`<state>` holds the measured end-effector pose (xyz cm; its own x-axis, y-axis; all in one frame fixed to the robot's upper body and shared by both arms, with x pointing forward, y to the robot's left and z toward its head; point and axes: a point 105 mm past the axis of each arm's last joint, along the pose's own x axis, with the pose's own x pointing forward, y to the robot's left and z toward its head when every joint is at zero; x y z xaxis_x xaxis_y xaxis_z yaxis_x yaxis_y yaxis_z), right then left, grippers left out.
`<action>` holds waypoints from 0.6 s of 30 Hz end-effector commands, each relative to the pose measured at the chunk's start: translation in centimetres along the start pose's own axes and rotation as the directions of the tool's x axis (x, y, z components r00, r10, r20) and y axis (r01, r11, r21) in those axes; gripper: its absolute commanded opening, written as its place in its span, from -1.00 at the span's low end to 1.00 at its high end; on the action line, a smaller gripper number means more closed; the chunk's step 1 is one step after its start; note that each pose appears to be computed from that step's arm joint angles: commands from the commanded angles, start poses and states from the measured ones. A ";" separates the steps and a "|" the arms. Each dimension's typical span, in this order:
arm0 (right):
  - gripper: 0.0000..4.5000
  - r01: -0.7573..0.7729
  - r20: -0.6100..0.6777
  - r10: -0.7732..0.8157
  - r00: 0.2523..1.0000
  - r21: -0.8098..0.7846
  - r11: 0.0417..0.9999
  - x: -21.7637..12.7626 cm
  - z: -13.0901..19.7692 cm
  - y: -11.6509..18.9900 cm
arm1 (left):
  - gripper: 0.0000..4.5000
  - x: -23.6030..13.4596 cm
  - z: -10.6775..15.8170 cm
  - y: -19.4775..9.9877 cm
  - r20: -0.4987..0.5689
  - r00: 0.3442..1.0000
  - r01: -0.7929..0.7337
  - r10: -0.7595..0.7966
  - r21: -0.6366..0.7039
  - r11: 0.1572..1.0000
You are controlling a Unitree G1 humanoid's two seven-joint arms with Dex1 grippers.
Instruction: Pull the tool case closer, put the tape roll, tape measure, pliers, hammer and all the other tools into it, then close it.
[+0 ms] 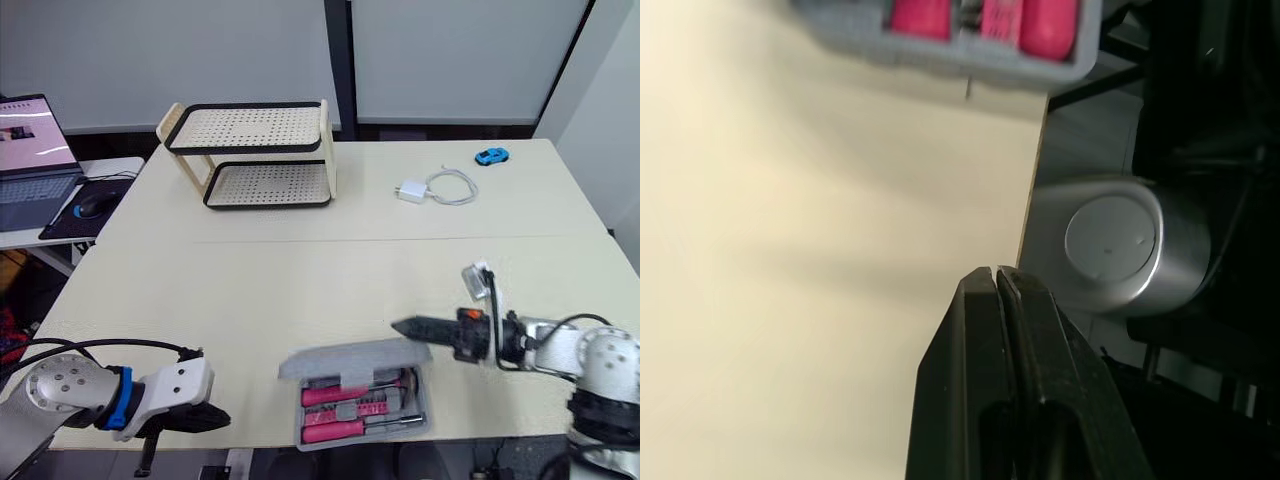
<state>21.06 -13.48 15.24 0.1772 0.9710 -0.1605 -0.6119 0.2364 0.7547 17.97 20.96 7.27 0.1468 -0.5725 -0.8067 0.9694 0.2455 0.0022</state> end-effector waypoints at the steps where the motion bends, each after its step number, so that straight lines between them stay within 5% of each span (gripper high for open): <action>1: 1.00 0.012 -0.098 -0.027 0.995 -0.158 0.987 -0.2 -0.8 2.6 | -0.99 0.7 0.4 0.1 0.052 0.998 -0.038 0.039 -0.010 0.999; 5: 1.00 0.240 -0.176 -0.343 0.923 -0.434 0.868 -0.6 -1.9 0.2 | -0.99 2.4 0.5 0.2 0.093 0.992 -0.086 0.088 -0.031 0.996; 8: 0.75 0.266 -0.206 -0.526 0.825 -0.680 0.683 -1.5 -2.9 -3.5 | -1.00 3.7 0.9 0.5 0.115 0.987 -0.110 0.115 -0.048 0.993; 18: -0.86 0.075 -0.240 -0.629 0.739 -0.899 0.431 -2.5 -5.3 -8.9 | -1.00 7.0 1.1 -0.9 0.059 0.994 -0.084 0.088 -0.059 0.995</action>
<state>21.96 -18.30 5.23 0.3312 0.5676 -0.7538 -0.9392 0.2752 -0.2055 18.27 16.27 1.91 0.2363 -0.6005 -0.7639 0.9331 0.3594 0.0061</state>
